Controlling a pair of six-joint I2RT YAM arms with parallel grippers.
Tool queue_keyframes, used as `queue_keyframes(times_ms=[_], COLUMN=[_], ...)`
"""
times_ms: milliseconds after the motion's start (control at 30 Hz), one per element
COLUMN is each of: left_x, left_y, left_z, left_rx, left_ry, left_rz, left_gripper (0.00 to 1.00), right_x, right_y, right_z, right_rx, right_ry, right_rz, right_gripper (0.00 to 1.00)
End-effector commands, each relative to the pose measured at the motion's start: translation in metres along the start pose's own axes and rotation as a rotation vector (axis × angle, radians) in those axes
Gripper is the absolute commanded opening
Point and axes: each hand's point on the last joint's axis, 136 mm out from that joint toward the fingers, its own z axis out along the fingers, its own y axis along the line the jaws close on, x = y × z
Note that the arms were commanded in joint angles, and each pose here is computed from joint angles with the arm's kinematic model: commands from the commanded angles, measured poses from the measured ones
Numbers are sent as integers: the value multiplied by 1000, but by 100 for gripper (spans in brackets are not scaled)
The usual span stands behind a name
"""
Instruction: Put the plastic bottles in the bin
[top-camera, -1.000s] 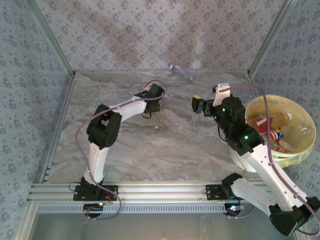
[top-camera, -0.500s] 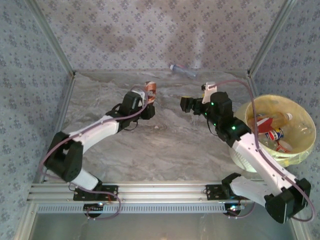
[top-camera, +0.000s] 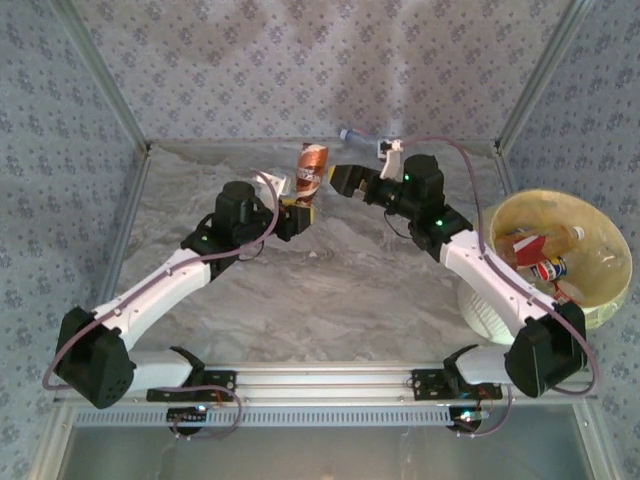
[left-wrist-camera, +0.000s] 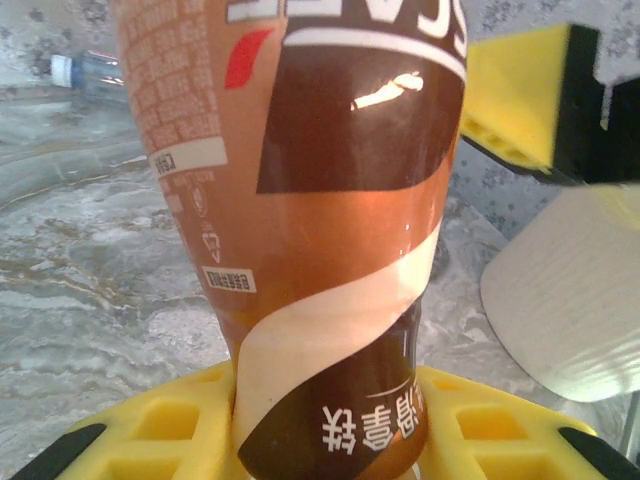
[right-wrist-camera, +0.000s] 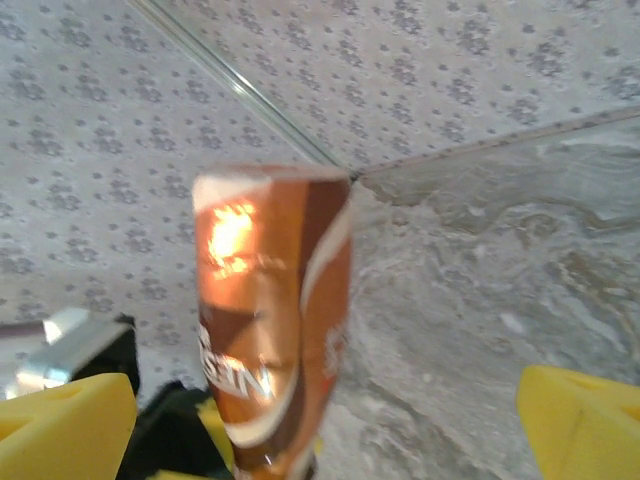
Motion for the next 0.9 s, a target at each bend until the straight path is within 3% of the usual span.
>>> queue_keyframes(times_ms=[0, 367, 500, 633, 800, 867], left_x=[-8, -8, -7, -7, -3, -4], left_y=[-26, -51, -48, -41, -34, -21], left_z=[-4, 4, 8, 12, 17, 19], left_rx=[106, 209, 189, 151, 121, 47], left_ry=[-12, 5, 16, 21, 50, 52], left_rz=[58, 89, 90, 80, 63, 29], left_gripper=[0, 0, 0, 0, 39, 63], right_x=[-20, -18, -11, -12, -16, -19], right_y=[34, 12, 11, 15, 17, 18], right_z=[9, 44, 42, 35, 26, 20], right_rx=[-135, -62, -70, -118, -101, -90], right_ry=[-15, 22, 39, 29, 14, -1], right_rz=[15, 62, 88, 93, 63, 43], right_gripper=[100, 100, 78, 63, 50, 49])
